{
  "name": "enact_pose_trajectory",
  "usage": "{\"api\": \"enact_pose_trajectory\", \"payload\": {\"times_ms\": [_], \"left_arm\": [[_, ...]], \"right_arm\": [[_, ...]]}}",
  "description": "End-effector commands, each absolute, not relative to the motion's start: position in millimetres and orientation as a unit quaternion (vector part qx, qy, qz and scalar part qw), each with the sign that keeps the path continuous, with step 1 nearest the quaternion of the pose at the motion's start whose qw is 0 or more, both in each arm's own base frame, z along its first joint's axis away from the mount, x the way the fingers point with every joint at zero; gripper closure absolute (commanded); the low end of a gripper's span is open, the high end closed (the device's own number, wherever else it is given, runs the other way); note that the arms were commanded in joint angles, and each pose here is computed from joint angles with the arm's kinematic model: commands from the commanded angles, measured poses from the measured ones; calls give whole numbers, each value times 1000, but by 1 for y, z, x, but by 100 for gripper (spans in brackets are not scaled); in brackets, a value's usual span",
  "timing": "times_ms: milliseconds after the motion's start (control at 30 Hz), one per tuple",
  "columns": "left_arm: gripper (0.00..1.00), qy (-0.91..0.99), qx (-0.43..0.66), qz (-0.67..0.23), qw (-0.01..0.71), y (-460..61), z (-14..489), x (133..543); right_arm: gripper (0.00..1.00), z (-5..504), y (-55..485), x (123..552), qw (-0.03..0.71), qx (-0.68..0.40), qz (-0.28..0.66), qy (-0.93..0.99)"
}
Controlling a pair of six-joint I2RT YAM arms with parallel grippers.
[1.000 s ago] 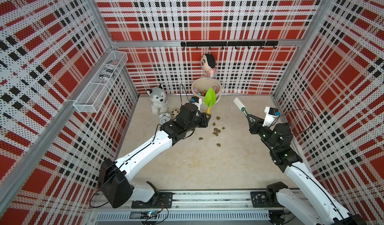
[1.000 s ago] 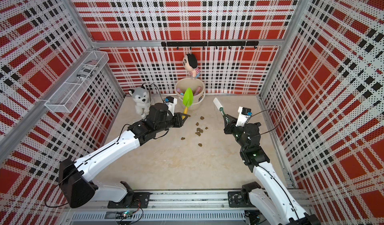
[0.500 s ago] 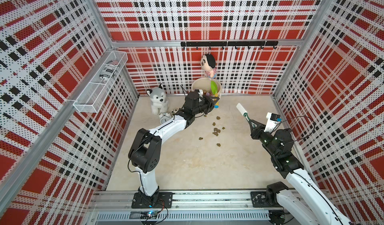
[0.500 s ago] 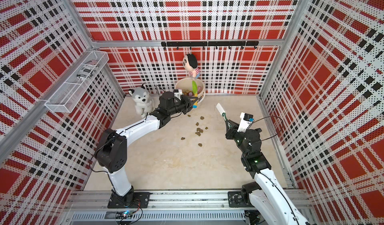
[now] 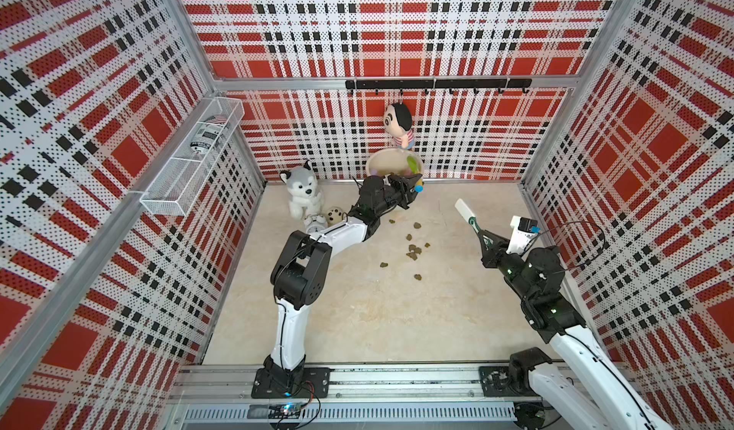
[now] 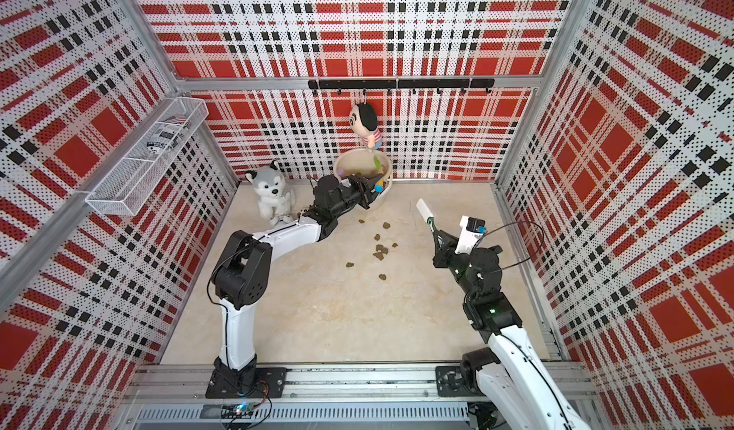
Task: Brush the soil off the hand trowel and place it into the bucket
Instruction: Place the hand trowel in the bucket.
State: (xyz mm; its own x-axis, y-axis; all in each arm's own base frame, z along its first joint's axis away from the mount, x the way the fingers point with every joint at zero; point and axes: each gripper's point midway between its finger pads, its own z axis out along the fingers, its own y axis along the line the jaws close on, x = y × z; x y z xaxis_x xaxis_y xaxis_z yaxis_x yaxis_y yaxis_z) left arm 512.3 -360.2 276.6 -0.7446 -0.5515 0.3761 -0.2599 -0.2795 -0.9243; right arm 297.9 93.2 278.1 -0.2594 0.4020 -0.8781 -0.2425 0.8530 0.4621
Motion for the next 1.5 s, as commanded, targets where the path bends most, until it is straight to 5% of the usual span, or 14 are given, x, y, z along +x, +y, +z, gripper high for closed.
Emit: {"api": "enact_pose_trajectory", "payload": {"times_ms": [0, 200, 400, 600, 767, 1233, 1300, 1467], "left_arm": [[100, 553, -354, -745, 115, -346, 300, 531], [100, 561, -382, -725, 119, -339, 287, 551], [81, 563, -390, -718, 124, -335, 284, 568], [74, 566, -366, -729, 117, -343, 295, 580], [53, 568, -357, -730, 126, -343, 305, 581], [27, 621, -331, -663, 257, -300, 331, 576], [14, 626, -330, -646, 285, -287, 333, 572], [11, 639, -323, -624, 313, -265, 325, 566]], "right_arm": [[100, 301, 89, 296, 632, 50, 261, 728], [100, 307, 86, 293, 639, 50, 251, 726], [100, 311, 83, 289, 643, 51, 249, 722], [100, 313, 80, 282, 646, 54, 247, 720], [100, 317, 77, 276, 649, 57, 246, 717], [100, 317, 83, 275, 633, 57, 265, 725], [100, 317, 84, 276, 632, 58, 268, 725], [100, 315, 86, 277, 628, 56, 272, 727]]}}
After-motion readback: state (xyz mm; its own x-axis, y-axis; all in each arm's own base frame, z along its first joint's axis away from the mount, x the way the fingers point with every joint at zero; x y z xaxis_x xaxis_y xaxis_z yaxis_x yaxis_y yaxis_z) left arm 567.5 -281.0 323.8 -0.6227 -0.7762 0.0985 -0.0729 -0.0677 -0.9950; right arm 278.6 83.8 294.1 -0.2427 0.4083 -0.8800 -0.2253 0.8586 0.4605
